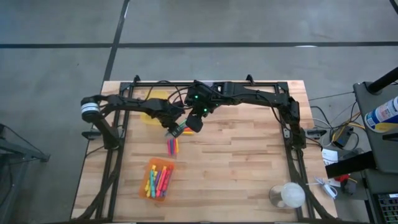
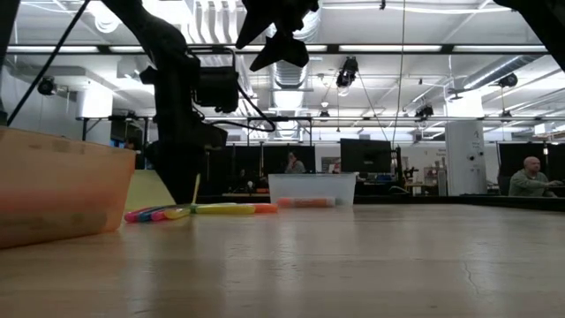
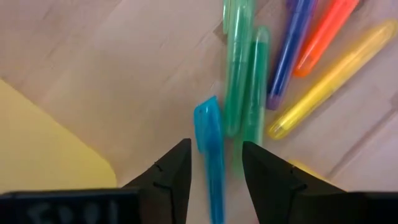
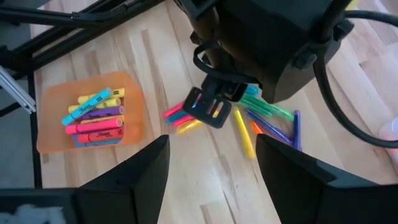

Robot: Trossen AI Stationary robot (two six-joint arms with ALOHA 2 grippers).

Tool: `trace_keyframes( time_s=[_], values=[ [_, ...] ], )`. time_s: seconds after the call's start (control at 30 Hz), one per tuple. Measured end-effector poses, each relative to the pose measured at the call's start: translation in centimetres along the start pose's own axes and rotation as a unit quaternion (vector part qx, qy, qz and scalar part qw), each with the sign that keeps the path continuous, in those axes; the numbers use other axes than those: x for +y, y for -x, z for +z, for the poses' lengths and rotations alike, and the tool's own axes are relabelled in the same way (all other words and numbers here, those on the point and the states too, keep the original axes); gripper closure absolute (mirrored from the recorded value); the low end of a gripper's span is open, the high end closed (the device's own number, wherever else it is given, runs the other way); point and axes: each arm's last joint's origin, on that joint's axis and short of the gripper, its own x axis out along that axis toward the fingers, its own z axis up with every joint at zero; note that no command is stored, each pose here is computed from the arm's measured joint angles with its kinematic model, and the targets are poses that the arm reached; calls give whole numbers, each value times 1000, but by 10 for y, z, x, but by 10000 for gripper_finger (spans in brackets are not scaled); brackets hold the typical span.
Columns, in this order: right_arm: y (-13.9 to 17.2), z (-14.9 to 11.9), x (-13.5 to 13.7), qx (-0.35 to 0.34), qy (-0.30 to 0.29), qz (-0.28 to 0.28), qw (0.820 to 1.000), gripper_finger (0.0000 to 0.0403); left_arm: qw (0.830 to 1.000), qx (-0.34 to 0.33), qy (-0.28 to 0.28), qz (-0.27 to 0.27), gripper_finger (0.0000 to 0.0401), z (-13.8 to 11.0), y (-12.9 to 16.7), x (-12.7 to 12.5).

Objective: Pick & Place Markers
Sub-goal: Put the top blue pen into the yellow bin

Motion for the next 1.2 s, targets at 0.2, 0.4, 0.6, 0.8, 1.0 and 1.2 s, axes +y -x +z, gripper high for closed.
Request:
trace_keyframes(
  time_s=[0.2,0.4,0.6,0.8,1.0,1.2],
  values=[
    [0,1,0,-3,0,1,1000,172,1000,20,-2,8,266,0,-12,0],
    [0,1,0,-4,1,1,1000,172,1000,24,-11,13,268,0,-13,0],
    [0,2,1,-10,2,3,1000,172,1000,17,-26,3,295,1,-7,-1],
    [0,3,1,-16,4,5,1000,172,1000,14,-28,1,367,3,-6,-2],
    [0,3,1,-17,4,5,1000,172,1000,10,-25,-1,396,6,-1,-4],
    [0,3,1,-17,4,5,1000,172,1000,0,-26,-11,401,13,8,-8]
  ],
)
